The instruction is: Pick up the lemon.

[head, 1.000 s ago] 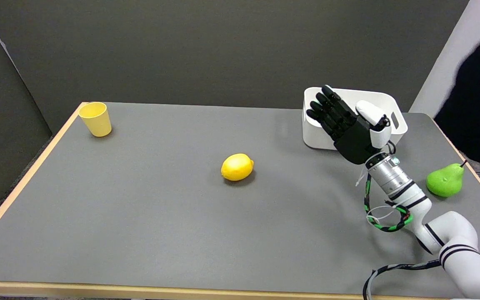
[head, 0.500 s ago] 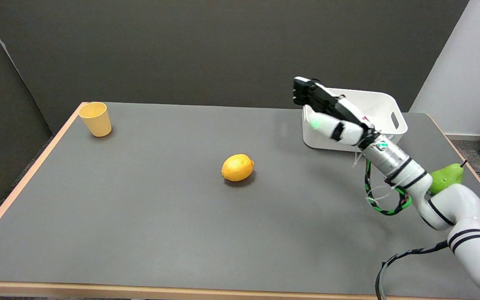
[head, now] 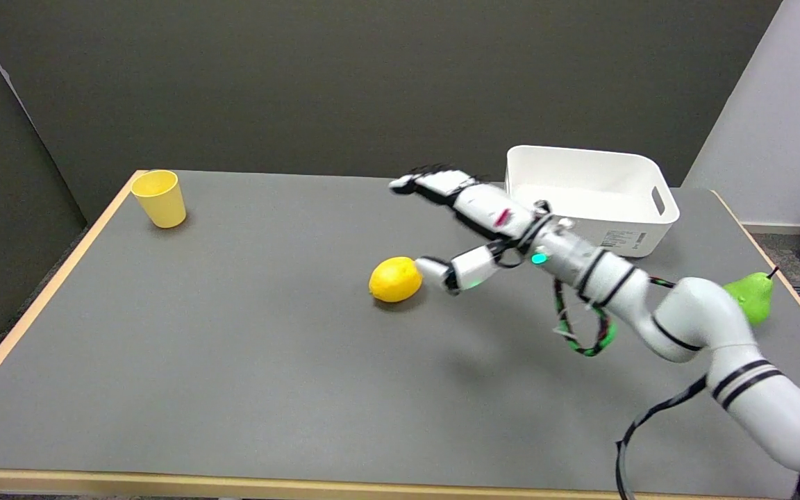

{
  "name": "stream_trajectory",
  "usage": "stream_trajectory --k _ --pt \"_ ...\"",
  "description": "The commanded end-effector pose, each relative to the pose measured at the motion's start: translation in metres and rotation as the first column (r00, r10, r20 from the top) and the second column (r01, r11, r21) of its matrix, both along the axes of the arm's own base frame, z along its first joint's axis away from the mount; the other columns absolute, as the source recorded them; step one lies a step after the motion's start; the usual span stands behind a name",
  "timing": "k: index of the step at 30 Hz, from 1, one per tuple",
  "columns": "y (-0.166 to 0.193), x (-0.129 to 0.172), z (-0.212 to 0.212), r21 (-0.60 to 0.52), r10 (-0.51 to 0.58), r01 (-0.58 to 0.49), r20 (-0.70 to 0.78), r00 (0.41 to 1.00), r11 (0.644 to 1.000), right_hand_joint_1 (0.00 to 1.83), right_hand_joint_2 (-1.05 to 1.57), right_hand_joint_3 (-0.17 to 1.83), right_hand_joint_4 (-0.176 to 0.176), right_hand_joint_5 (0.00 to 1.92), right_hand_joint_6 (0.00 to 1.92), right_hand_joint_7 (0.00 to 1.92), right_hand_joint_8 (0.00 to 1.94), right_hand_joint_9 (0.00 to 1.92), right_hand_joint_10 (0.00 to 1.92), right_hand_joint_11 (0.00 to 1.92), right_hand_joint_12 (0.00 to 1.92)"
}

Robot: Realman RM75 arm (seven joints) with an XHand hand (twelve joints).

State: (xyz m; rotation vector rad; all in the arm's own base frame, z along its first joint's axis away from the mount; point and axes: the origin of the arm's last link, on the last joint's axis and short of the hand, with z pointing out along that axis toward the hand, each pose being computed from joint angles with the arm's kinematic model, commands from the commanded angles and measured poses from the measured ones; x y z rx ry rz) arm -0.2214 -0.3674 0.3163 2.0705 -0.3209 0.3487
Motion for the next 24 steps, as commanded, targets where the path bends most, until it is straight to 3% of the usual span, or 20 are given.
stream_trajectory --k 1,3,11,14,24 --pt "-0.035 -0.047 -0.111 0.074 0.008 0.019 -0.351 0.936 0.997 0.57 0.57 0.89 0.007 0.12 0.33 0.15 0.25 0.04 0.62 0.0 0.86" --pt "-0.039 -0.053 -0.114 0.072 -0.014 0.042 -0.349 0.937 0.996 0.56 0.55 0.96 0.001 0.09 0.4 0.11 0.35 0.03 0.65 0.0 0.89" --pt "-0.044 -0.065 -0.108 0.045 -0.07 0.092 -0.353 0.933 0.995 0.55 0.54 0.95 0.002 0.09 0.4 0.13 0.35 0.05 0.66 0.0 0.91" --pt "-0.043 -0.071 -0.103 0.03 -0.09 0.108 -0.356 0.93 0.994 0.57 0.58 0.88 0.003 0.12 0.32 0.17 0.26 0.07 0.64 0.0 0.88" --pt "-0.046 -0.069 -0.082 -0.007 -0.099 0.104 -0.375 0.922 0.995 0.58 0.56 0.96 -0.001 0.1 0.41 0.17 0.36 0.09 0.67 0.0 0.98"
